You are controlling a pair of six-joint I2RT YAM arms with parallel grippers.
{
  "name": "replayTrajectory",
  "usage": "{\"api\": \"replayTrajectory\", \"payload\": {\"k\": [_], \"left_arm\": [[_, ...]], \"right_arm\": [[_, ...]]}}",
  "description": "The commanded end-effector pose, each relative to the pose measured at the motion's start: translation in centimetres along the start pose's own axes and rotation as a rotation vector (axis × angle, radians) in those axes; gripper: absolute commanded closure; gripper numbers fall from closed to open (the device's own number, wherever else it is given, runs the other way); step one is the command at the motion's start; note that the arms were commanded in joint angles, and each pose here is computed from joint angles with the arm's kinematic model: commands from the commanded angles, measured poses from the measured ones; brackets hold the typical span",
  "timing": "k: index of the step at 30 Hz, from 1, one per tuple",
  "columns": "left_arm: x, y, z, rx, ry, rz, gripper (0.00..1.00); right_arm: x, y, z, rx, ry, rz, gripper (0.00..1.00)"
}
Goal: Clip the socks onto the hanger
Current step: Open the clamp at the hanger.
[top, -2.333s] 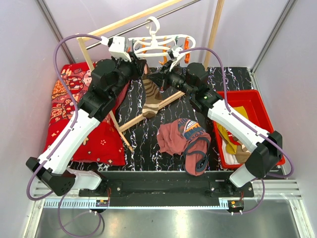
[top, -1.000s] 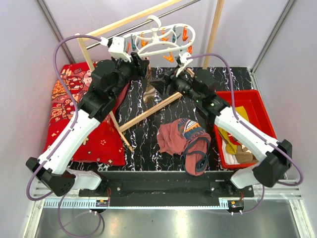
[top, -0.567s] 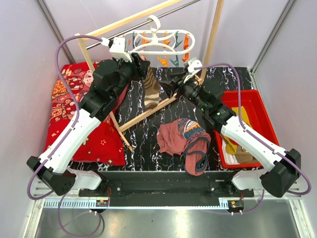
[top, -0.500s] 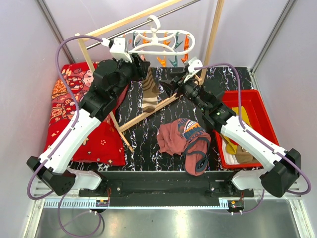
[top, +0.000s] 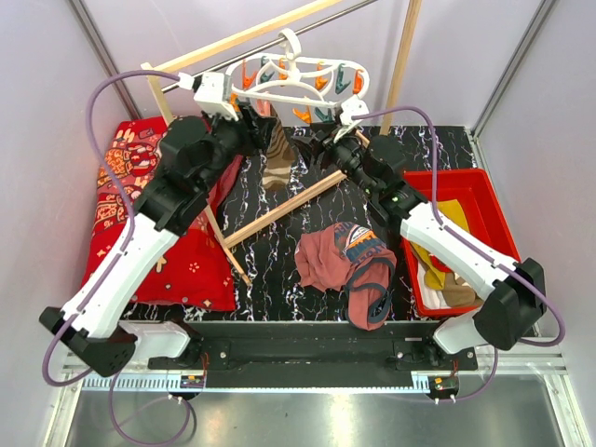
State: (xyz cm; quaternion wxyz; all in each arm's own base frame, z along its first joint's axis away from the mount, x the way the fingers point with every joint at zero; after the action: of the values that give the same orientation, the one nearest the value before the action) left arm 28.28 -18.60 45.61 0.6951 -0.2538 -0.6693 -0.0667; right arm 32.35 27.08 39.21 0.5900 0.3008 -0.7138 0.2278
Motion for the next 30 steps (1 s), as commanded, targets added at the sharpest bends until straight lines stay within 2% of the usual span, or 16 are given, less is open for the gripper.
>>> {"api": "replayTrajectory", "payload": {"k": [1,14,18,30], "left_arm": [[3.0,-1.0,2.3,-0.067,-0.092,0.025,0.48],[3.0,-2.5,0.7,-0.155,-0.065,0.08,0.48],[2.6,-2.9,0.0,-0.185,-0.046,0.088,0.48],[2.7,-3.3,-0.8,-0.198,-0.041,0.118,0.48]], "right_arm": [[3.2,-1.2,-0.6,-0.023,-0.122,-0.009,0.37],[3.8,-1.4,-1.8,0.087,-0.131,-0.038,0.35],[3.8,-1.4,-2.0,0.118,-0.13,-0.038,0.4],[3.3,-1.0,-1.6,0.165,-0.101,-0.044,0.69]]}}
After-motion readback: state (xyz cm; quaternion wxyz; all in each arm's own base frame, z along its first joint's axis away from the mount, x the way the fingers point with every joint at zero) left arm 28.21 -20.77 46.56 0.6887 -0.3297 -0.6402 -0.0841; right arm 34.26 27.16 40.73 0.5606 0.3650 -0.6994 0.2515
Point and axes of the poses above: each gripper's point midway between its finger pads, its own z axis back along the fingers, its own y axis along the line the jaws close on, x = y × z, the point moved 7 cm from there along z, back along the fingers
